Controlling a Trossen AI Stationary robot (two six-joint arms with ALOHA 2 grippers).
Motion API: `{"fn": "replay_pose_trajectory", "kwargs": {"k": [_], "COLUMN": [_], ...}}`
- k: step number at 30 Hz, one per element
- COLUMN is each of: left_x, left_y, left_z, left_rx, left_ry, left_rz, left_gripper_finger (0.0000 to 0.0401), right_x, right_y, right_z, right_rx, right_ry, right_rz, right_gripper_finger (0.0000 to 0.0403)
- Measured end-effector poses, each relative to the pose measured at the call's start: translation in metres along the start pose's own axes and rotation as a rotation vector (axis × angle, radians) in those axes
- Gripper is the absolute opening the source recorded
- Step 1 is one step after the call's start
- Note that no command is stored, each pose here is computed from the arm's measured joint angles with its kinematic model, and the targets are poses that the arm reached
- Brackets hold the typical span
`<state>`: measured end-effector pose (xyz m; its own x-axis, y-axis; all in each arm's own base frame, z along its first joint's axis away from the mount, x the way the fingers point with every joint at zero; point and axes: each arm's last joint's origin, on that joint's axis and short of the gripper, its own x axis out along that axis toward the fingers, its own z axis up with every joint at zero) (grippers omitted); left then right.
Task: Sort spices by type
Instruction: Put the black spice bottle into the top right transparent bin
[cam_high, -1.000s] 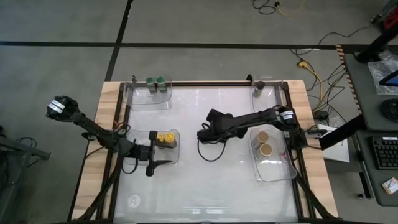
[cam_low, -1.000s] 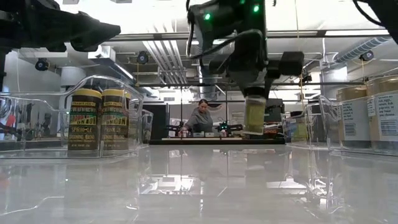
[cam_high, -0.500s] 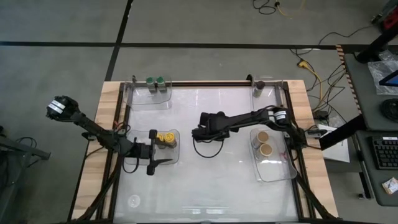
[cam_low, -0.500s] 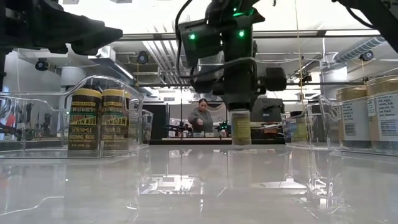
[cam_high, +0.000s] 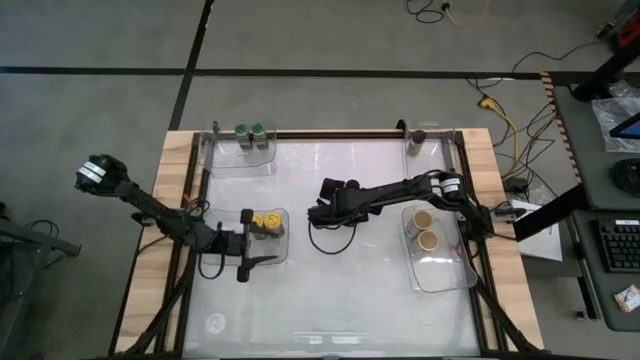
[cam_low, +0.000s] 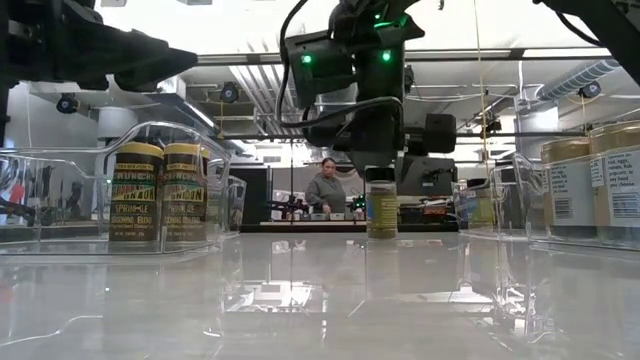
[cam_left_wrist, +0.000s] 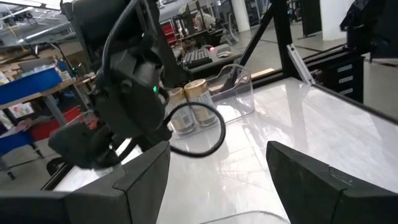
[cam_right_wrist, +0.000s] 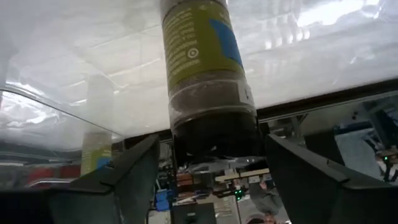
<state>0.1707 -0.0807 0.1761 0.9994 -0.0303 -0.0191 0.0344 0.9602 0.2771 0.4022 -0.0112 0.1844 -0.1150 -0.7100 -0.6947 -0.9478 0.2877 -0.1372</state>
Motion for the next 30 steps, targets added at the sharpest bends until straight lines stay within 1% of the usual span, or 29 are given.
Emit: {"fn": "replay_pose_trajectory", "kwargs": {"k": [3, 5, 8, 9, 11, 13, 15, 17, 20, 22, 23, 25, 27, 30], "left_x": [0.001, 0.002, 0.002, 0.002, 0.002, 0.002, 0.002, 0.002, 0.002, 0.002, 0.002, 0.002, 0.002, 0.002], "left_y": [-0.001, -0.001, -0.002, -0.002, -0.002, -0.002, -0.002, -0.002, -0.002, -0.002, -0.002, -0.002, -0.002, -0.002], "left_z": [-0.002, -0.003, -0.004, -0.004, -0.003, -0.003, -0.003, -0.002, -0.002, -0.002, -0.002, -0.002, -0.002, -0.002], "left_rx": [0.003, 0.006, 0.005, 0.006, 0.006, 0.010, 0.012, 0.017, 0.020, 0.020, 0.021, 0.021, 0.030, 0.041], "left_ry": [0.013, 0.020, 0.021, 0.019, 0.011, 0.009, 0.007, 0.004, -0.003, -0.003, -0.003, -0.002, -0.001, -0.001], "left_rz": [0.004, 0.002, 0.003, 0.003, 0.005, 0.006, 0.006, 0.007, 0.008, 0.008, 0.008, 0.008, 0.007, 0.007], "left_gripper_finger": [0.0251, 0.0251, 0.0251, 0.0251, 0.0251, 0.0251, 0.0251, 0.0251, 0.0251, 0.0251, 0.0251, 0.0251, 0.0251, 0.0251], "right_x": [-0.006, -0.014, -0.031, -0.036, -0.048, -0.056, -0.058, -0.052, -0.035, -0.020, -0.012, 0.001, 0.009, 0.015], "right_y": [0.002, 0.004, 0.008, 0.010, 0.016, 0.019, 0.020, 0.020, 0.025, 0.028, 0.029, 0.030, 0.031, 0.029], "right_z": [0.000, -0.004, -0.017, -0.024, -0.039, -0.060, -0.085, -0.106, -0.124, -0.129, -0.130, -0.129, -0.125, -0.117], "right_rx": [0.027, 0.069, 0.225, 0.294, 0.479, 0.728, 0.984, 1.145, 1.254, 1.307, 1.337, 1.389, 1.413, 1.409], "right_ry": [-0.005, -0.012, -0.035, -0.055, -0.156, -0.324, -0.494, -0.619, -0.701, -0.751, -0.783, -0.847, -0.889, -0.916], "right_rz": [-0.015, -0.031, -0.064, -0.065, -0.027, 0.067, 0.167, 0.216, 0.208, 0.243, 0.278, 0.347, 0.389, 0.382], "right_gripper_finger": [0.0298, 0.0312, 0.0332, 0.0337, 0.0345, 0.0350, 0.0352, 0.0350, 0.0345, 0.0342, 0.0340, 0.0337, 0.0335, 0.0330]}}
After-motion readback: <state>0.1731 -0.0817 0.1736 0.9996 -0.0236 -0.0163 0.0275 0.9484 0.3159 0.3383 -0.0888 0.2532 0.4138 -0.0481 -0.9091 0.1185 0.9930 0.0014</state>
